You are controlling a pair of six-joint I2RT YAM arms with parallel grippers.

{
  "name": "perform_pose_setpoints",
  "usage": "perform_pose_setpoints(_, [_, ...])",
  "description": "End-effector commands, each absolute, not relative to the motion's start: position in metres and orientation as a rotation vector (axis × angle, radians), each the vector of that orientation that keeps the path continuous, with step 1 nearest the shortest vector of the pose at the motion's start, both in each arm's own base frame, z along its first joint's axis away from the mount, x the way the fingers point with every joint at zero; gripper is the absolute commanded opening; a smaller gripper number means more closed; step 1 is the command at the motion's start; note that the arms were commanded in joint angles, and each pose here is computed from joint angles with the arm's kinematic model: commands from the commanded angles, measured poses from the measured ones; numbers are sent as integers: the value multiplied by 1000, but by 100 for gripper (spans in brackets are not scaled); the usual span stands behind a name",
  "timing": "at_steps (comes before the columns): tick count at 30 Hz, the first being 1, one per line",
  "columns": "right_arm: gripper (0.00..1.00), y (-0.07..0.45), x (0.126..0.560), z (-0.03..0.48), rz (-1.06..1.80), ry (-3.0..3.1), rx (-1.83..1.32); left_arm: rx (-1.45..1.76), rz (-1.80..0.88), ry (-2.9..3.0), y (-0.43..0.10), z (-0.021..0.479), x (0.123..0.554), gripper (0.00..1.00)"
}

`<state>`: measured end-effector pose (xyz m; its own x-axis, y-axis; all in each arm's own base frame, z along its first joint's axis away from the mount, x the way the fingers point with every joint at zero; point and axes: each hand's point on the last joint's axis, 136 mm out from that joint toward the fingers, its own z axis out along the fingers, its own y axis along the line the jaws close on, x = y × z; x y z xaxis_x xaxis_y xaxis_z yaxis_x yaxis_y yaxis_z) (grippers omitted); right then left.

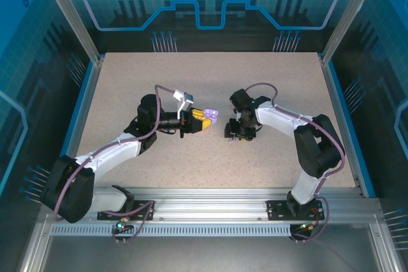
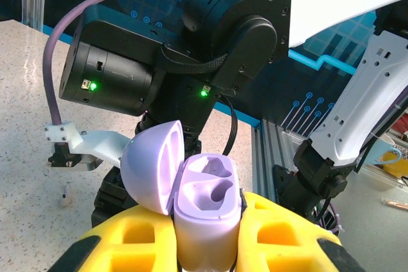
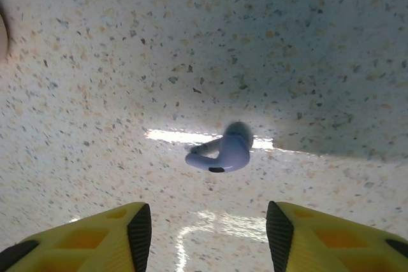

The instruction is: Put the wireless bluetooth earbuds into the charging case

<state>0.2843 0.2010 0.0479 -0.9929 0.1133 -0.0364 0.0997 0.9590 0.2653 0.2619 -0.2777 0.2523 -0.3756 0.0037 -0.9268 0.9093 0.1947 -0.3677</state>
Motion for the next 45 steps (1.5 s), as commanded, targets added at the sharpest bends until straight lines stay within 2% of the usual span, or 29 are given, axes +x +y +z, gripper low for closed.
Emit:
perform_pose_setpoints(1, [54,209,285,51,450,3029,346,924,-1304,1545,-278,263,262,9])
perform_pose_setpoints(19, [51,204,283,22,286,3047,499,932,-1300,1545,-277,261,260,9])
perform_pose_setpoints(29, [41,206,289,5,234,3073,509,934,-1301,1551,-278,259,260,9])
perform_pose_setpoints(36, [40,196,291,-1,127,3077,468,936,-1300,1551,-277,258,260,9])
perform_pose_setpoints(45, [43,187,300,1,-18,3097,248,936,-1297,1557,-277,257,260,10])
